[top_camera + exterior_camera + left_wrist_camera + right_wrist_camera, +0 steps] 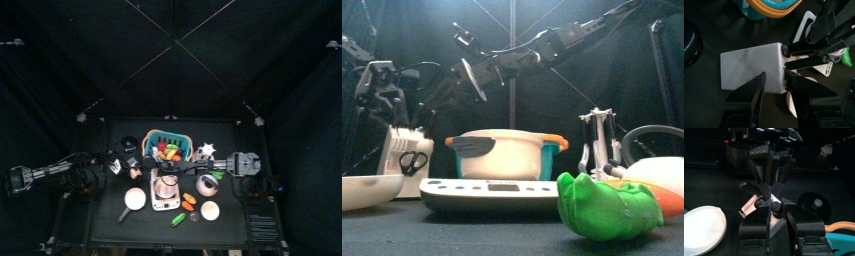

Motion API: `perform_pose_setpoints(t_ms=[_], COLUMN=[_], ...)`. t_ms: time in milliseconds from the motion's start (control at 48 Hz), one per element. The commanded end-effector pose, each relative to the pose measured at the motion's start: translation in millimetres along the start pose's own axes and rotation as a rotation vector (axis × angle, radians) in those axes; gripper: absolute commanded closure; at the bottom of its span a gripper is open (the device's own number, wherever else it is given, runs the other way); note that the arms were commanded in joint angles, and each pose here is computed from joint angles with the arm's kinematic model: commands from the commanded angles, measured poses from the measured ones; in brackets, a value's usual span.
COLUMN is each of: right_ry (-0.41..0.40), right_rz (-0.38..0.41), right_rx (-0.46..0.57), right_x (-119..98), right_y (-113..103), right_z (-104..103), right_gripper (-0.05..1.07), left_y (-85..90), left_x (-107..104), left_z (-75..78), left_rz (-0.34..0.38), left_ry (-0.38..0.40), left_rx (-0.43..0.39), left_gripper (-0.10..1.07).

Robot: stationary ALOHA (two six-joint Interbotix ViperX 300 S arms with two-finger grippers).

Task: Pull out sharpener

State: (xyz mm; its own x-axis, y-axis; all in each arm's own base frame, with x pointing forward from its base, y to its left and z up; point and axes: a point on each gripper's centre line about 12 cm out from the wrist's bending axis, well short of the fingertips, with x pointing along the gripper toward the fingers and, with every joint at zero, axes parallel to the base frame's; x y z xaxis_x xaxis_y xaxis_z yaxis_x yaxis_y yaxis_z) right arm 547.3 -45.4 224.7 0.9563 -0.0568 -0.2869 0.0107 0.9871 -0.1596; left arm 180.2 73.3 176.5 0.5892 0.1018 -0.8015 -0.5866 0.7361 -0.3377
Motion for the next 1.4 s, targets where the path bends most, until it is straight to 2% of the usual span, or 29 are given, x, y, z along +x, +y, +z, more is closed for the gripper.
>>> perform_pose_setpoints(t_ms=[0, 271, 562, 1375], right_ry=[-0.146, -0.188, -0.225, -0.274], right_rz=[0.03, 0.023, 0.018, 0.034], right_rx=[-0.002, -0.008, -0.018, -0.063], right_x=[-27, -33, -34, -40], right_y=[18, 15, 14, 23], right_z=[60, 76, 90, 111], right_gripper=[0.77, 0.77, 0.85, 0.86], left_y=[12.7, 14.3, 14.3, 15.0], left_x=[11, 11, 11, 12], left_z=[-20.5, -19.8, -19.2, -20.9], left_rz=[0.038, 0.042, 0.042, 0.044], left_ry=[0.084, 0.081, 0.079, 0.085], left_rx=[-0.019, -0.027, -0.028, -0.029], left_gripper=[0.24, 0.24, 0.24, 0.24])
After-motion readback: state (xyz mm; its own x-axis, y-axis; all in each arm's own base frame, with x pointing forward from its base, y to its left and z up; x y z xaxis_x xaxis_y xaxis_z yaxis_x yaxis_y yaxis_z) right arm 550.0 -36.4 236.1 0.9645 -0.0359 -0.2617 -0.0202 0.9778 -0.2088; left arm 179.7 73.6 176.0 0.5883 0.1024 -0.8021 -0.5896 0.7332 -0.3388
